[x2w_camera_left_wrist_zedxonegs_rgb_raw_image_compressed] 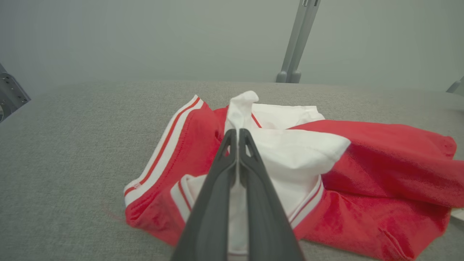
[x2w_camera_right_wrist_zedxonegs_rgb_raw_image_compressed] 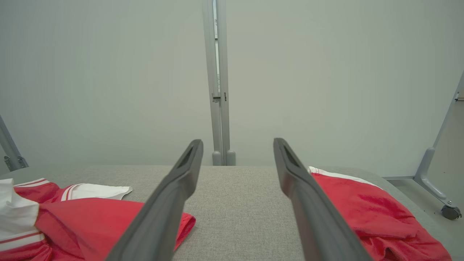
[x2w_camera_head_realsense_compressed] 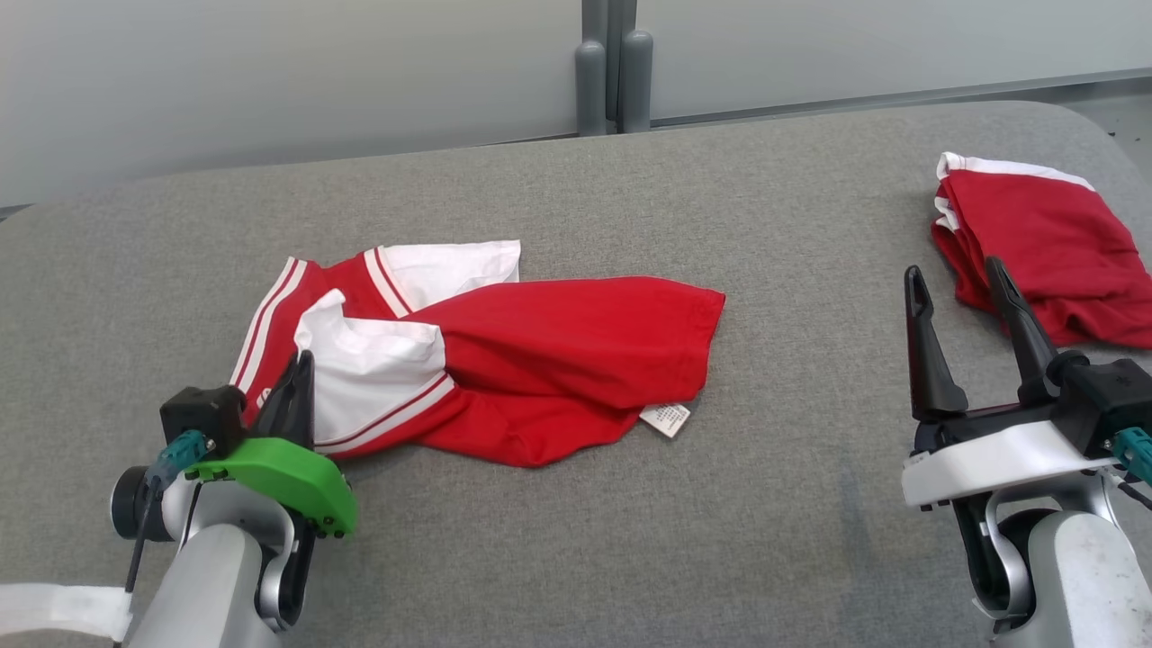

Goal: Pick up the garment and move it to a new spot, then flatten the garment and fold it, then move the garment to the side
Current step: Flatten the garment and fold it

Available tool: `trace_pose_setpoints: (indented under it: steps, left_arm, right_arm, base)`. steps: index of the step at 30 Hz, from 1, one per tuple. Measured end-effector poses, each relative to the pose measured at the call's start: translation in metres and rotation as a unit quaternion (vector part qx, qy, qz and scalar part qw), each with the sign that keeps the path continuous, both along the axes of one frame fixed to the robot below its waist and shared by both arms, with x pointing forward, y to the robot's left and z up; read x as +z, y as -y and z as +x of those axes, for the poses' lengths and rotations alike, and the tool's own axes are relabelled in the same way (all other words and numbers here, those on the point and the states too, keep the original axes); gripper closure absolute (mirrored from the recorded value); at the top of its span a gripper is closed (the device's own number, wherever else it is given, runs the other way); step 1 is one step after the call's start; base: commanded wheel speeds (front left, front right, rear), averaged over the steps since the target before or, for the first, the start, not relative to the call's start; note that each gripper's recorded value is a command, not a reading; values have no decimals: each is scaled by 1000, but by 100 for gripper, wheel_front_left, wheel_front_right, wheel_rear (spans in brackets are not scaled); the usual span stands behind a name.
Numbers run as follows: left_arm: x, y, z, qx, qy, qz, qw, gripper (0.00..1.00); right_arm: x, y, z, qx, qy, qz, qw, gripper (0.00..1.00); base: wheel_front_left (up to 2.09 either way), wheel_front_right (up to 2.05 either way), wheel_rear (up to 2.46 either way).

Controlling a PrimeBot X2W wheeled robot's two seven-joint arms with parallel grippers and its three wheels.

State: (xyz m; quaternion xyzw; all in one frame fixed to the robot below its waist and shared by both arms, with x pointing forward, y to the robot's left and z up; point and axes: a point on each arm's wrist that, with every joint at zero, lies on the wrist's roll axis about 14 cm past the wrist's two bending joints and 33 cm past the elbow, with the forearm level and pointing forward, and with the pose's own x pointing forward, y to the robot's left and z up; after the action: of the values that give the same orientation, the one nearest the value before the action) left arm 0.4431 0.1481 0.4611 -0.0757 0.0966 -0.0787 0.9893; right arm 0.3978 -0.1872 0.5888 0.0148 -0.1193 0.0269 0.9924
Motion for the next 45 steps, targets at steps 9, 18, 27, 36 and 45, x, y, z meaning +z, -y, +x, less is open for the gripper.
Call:
trace_pose_setpoints:
  steps: [9,18,27,36,45]
  left_arm:
    - [9,-18,-37,8,32,-9,999,100]
    - [-8,-42,-79,82,11,-52,995,100]
    - [-25,-79,-91,154,-8,-54,987,100]
    - [-45,-93,-107,192,-36,-67,978,0]
    - [0,-111,-110,214,43,-63,974,0]
  right_arm:
    - [0,-8,1,12,0,3,1000,0]
    - [-16,-13,-2,20,-24,11,999,0]
    - [-33,-11,-5,17,-51,14,998,0]
    - [-47,-11,-6,17,-72,16,997,0]
    - [-53,-20,-4,28,-83,12,996,0]
  base:
    - [0,0,0]
    - [0,0,0]
    - [0,0,0]
    - [0,0,0]
    - [0,0,0]
